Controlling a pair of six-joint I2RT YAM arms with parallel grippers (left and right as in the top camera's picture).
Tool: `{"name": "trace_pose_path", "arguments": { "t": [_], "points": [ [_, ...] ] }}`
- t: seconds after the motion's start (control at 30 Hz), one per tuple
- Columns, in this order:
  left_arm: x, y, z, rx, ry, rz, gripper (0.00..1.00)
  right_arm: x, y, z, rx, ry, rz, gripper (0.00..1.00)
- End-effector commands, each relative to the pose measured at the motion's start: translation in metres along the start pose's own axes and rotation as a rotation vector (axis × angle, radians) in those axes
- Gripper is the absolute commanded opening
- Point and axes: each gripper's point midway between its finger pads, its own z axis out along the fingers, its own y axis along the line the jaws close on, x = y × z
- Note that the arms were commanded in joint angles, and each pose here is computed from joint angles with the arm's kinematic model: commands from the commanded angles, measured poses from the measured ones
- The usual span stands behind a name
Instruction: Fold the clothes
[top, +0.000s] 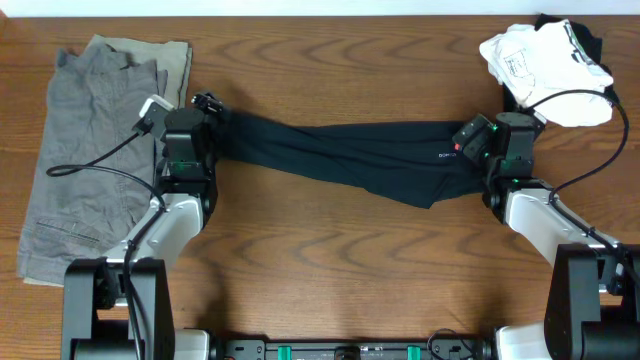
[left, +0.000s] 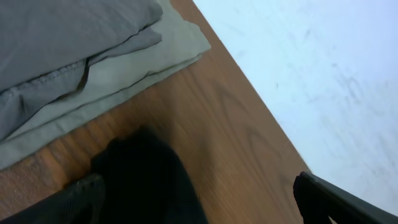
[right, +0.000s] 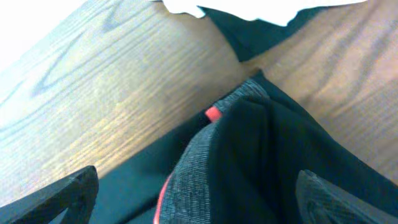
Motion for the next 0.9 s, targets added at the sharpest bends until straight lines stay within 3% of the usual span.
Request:
{"name": "trace_pose_path", "arguments": {
  "t": [0.0,0.17,0.5,0.63,0.67,0.7,0.87],
  "points": [
    [-0.012,-0.013,-0.002,0.028,-0.033,0.092,0.98,-0.012,0.018,-0.01,-0.068,0.017,-0.118,0.99],
    [0.004,-0.025,-0.012,0.097,0.076,0.189,0.98,0.012,0.05,-0.028,-0.217,0.199,-0.34,0.99],
    [0.038,0.021,-0.027,-0.07,0.259,0.274,0.98,0.047,0.091,-0.059,-0.301,0.361,-0.58,0.99],
    [0.05,0.039,-0.033,-0.136,0.321,0.287,0.93,0.07,0.081,-0.052,-0.249,0.43,-0.629,0.82],
    [0.052,0.042,-0.035,-0.15,0.334,0.29,0.93,0.077,0.077,-0.05,-0.238,0.457,-0.63,0.71],
    [0.054,0.045,-0.036,-0.158,0.342,0.292,0.92,0.082,0.073,-0.048,-0.223,0.478,-0.616,0.66],
    [0.059,0.053,-0.039,-0.189,0.37,0.298,0.91,0.093,0.058,-0.035,-0.131,0.518,-0.544,0.57]
  ]
}}
